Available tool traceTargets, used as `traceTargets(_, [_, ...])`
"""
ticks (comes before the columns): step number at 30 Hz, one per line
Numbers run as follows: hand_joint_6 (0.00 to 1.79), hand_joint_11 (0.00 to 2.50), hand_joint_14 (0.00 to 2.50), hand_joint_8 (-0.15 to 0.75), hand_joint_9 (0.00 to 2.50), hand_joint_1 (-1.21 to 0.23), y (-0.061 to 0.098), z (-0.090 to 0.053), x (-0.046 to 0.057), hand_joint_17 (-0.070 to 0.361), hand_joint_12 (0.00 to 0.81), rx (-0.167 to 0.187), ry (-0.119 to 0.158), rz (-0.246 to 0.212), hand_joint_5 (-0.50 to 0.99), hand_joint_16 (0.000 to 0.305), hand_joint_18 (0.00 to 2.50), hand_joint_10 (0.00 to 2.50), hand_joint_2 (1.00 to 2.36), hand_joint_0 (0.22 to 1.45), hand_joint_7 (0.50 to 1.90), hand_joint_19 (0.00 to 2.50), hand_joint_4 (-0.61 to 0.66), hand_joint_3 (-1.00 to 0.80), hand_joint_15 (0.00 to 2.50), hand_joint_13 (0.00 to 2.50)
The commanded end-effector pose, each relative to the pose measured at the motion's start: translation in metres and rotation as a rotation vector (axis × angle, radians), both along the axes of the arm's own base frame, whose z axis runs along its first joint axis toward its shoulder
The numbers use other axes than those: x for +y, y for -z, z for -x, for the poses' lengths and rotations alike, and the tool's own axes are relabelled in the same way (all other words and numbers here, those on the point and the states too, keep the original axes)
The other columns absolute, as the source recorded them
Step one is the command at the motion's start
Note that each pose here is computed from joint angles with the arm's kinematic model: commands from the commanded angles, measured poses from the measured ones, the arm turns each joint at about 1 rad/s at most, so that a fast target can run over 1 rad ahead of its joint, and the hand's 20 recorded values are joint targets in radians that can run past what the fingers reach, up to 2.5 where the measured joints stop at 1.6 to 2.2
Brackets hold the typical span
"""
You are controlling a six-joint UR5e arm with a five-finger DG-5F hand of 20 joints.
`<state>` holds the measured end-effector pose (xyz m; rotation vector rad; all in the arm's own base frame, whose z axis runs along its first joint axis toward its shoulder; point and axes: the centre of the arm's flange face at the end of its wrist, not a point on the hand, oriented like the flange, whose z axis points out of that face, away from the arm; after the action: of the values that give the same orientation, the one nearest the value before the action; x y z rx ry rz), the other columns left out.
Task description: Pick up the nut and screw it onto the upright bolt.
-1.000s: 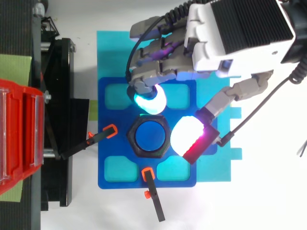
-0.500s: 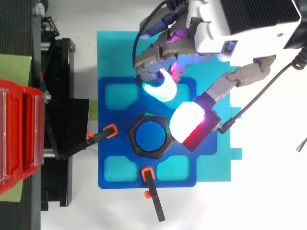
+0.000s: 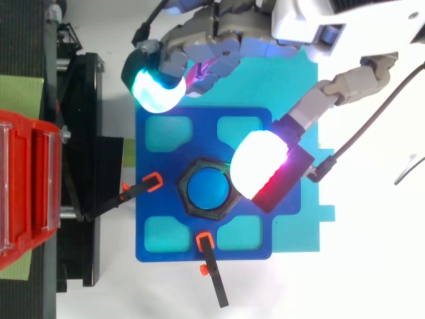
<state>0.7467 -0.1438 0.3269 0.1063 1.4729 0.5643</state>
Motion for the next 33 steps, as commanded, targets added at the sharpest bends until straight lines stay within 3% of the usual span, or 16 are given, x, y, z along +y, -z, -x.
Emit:
traceTargets(1, [0.5,0.0,0.0,0.26,0.89,-0.29,-0.002,-0.002,0.007,0.081,0.309,-0.011,-0.01,0.007,-0.13,0.036,0.42,0.0,1.0,0.47,0.66,0.14,0.22,-0.5,0.0,0.65])
traceTargets(4, [0.5,0.0,0.0,0.258,0.87,-0.29,-0.001,-0.002,0.009,0.082,0.312,-0.003,-0.011,0.009,-0.13,0.037,0.4,0.0,1.0,0.47,0.67,0.14,0.23,-0.5,0.0,0.64])
traceTargets(12, [0.5,0.0,0.0,0.277,0.9,-0.29,0.009,0.004,0.019,0.083,0.317,0.073,-0.023,0.008,-0.11,0.037,0.42,0.0,1.0,0.47,0.74,0.14,0.26,-0.5,0.0,0.65])
traceTargets(15, [0.5,0.0,0.0,0.28,0.9,-0.29,0.011,0.005,0.02,0.083,0.319,0.085,-0.025,0.009,-0.11,0.037,0.42,0.0,1.0,0.48,0.74,0.14,0.25,-0.5,0.0,0.65])
traceTargets(33, [0.5,0.0,0.0,0.295,0.99,-0.32,0.015,0.007,0.025,0.078,0.302,0.108,-0.028,0.011,-0.06,0.034,0.47,0.0,1.0,0.49,0.93,0.16,0.31,-0.5,0.0,0.71])
